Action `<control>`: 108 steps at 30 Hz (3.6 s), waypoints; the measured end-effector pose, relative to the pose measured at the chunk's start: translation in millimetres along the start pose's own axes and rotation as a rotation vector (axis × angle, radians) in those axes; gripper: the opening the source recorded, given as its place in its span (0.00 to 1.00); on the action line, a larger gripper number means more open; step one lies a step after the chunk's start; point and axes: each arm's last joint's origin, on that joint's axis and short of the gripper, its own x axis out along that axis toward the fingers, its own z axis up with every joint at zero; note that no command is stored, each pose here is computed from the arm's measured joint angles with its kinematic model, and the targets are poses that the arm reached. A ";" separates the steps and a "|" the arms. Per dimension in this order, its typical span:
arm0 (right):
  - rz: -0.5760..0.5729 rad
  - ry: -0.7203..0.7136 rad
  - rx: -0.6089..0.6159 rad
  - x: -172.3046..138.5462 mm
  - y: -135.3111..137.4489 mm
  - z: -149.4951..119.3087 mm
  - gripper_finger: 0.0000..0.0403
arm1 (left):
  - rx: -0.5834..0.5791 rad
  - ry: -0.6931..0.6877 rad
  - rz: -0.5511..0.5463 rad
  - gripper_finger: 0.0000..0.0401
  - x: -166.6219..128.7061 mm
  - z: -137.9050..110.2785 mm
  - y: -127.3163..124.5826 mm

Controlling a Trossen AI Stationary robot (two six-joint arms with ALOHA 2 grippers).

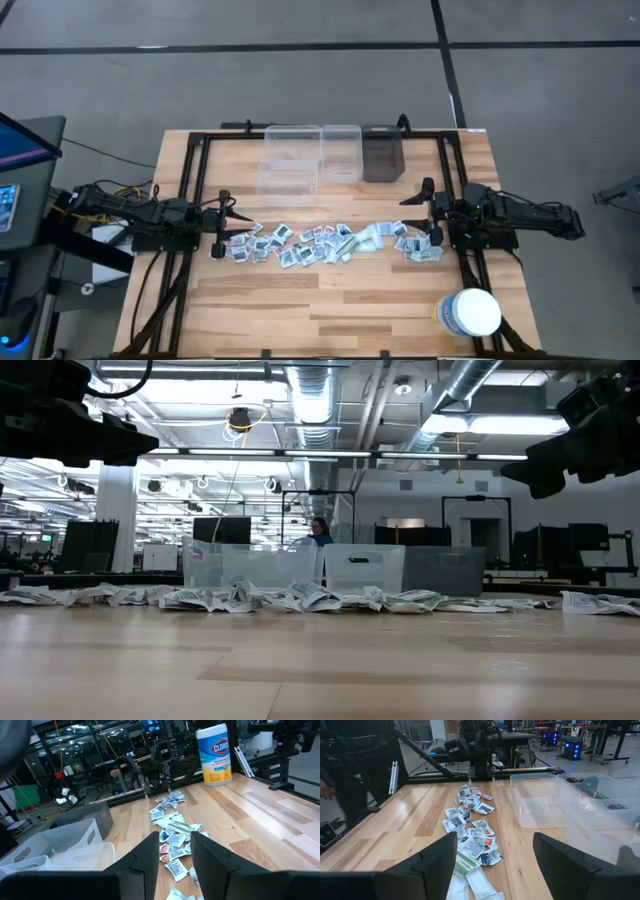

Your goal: Pick & Place First Aid Supplies

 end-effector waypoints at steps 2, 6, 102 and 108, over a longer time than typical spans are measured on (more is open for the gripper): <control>0.000 0.000 0.000 0.0 0.0 -0.1 0.63 | 0.000 0.000 0.000 0.28 0.0 0.0 0.0; 0.000 0.000 0.000 0.0 0.0 -0.1 0.63 | 0.000 0.000 0.000 0.28 0.0 0.0 0.0; -0.590 -0.783 0.392 -27.9 -22.1 57.7 0.63 | -0.712 -0.741 0.122 0.28 -25.3 59.8 26.7; -0.634 -0.805 0.406 -29.6 -23.8 58.2 0.63 | -0.722 -0.751 0.118 0.28 -25.8 60.3 27.0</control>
